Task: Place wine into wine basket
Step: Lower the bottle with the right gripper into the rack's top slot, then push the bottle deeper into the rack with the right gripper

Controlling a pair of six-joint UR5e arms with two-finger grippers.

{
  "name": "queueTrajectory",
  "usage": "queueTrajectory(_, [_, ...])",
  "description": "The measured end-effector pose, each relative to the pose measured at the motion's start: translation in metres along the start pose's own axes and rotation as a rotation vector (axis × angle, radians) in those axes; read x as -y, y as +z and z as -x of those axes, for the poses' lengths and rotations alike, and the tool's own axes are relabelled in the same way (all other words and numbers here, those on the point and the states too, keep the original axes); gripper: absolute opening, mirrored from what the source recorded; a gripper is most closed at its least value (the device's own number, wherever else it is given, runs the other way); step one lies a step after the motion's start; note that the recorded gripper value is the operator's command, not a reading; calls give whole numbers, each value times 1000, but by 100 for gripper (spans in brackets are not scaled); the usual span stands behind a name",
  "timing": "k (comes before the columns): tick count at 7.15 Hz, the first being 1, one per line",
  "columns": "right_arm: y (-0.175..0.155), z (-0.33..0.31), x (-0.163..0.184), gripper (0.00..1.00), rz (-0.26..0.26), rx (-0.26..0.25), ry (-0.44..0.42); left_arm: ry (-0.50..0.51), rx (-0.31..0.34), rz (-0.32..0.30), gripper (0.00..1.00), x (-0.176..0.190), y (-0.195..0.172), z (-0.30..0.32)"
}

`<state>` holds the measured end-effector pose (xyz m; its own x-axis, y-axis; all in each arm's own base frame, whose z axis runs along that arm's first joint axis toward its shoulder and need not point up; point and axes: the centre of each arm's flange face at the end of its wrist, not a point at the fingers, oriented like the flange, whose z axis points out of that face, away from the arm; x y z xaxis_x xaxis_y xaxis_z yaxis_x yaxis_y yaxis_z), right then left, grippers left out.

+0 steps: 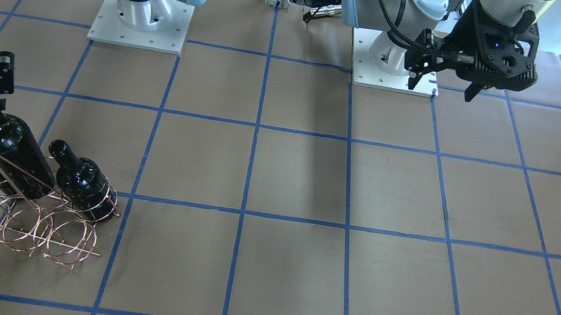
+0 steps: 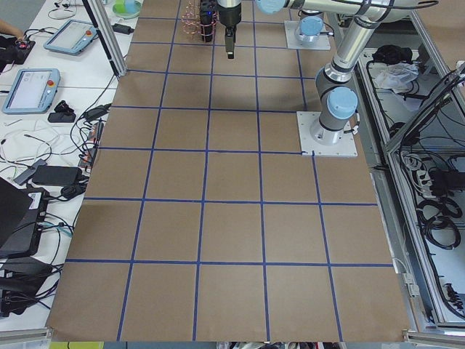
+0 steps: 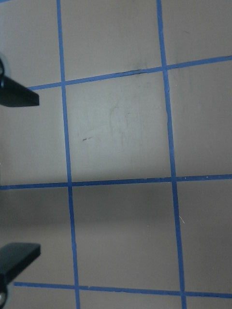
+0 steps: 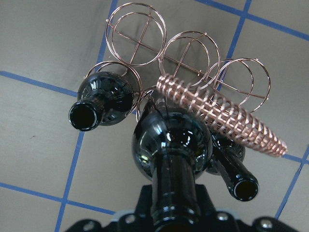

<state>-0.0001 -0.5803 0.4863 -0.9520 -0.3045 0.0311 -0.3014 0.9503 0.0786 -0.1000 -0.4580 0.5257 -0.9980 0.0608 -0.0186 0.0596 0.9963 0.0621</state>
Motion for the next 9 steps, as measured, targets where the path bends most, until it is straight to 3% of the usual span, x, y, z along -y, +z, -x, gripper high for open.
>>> queueTrajectory(5, [5,2,0,0,24,11,-8,0,1,0,100,0,0,0])
queueTrajectory(9, [27,-3,14,0,43,31,-23,0,2,-1,100,0,0,0])
